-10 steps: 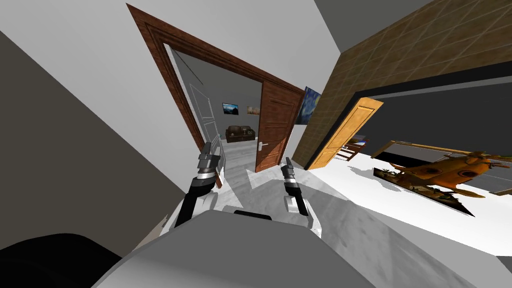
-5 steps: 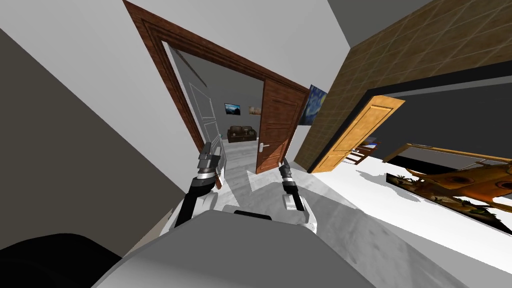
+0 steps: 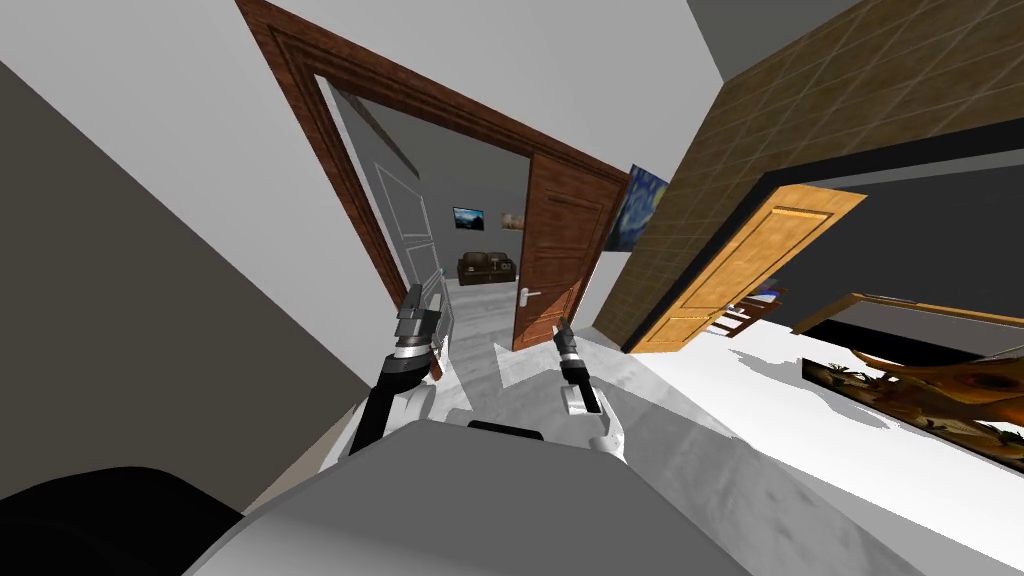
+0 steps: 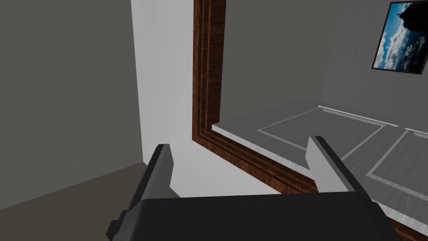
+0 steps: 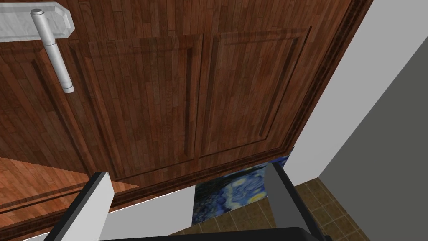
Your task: Push the door open
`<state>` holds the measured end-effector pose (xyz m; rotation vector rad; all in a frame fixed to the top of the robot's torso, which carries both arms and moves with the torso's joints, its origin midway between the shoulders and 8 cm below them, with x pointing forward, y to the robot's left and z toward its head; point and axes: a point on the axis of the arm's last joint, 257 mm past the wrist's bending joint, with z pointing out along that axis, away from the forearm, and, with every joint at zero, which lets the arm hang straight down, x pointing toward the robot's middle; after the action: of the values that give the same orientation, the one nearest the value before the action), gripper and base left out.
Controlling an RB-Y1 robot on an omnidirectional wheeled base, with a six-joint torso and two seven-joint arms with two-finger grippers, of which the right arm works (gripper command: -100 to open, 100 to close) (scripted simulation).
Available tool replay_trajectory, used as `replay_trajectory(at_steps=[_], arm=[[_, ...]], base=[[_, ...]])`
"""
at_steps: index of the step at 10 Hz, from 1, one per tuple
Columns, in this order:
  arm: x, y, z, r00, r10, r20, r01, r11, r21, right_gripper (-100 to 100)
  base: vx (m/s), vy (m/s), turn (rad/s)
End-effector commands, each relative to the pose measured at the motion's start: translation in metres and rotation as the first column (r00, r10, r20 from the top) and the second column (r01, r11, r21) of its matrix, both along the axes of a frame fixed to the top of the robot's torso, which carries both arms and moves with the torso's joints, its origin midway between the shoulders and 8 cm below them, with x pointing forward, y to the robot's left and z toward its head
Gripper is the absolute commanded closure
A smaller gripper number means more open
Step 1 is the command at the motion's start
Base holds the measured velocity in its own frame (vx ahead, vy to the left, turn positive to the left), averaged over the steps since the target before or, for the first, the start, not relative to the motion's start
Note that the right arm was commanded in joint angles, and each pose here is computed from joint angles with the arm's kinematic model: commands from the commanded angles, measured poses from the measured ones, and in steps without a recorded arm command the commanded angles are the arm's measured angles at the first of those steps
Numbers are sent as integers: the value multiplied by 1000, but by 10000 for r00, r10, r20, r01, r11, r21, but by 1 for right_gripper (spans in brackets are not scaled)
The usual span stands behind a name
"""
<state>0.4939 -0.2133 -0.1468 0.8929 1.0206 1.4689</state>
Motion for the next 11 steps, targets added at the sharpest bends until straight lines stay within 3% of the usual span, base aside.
replay_trajectory(at_steps=[1, 6, 10, 11], arm=[[5, 3, -9, 9997, 84, -208, -84, 10000, -8, -100], [23, 14, -40, 9952, 362, -915, -369, 9993, -63, -100], [36, 21, -64, 9876, 547, -1469, -571, 9983, -121, -100], [40, 24, -73, 9838, 611, -1685, -645, 9978, -149, -100]], base=[[86, -52, 74], [111, -60, 80], [104, -61, 84], [127, -83, 105]])
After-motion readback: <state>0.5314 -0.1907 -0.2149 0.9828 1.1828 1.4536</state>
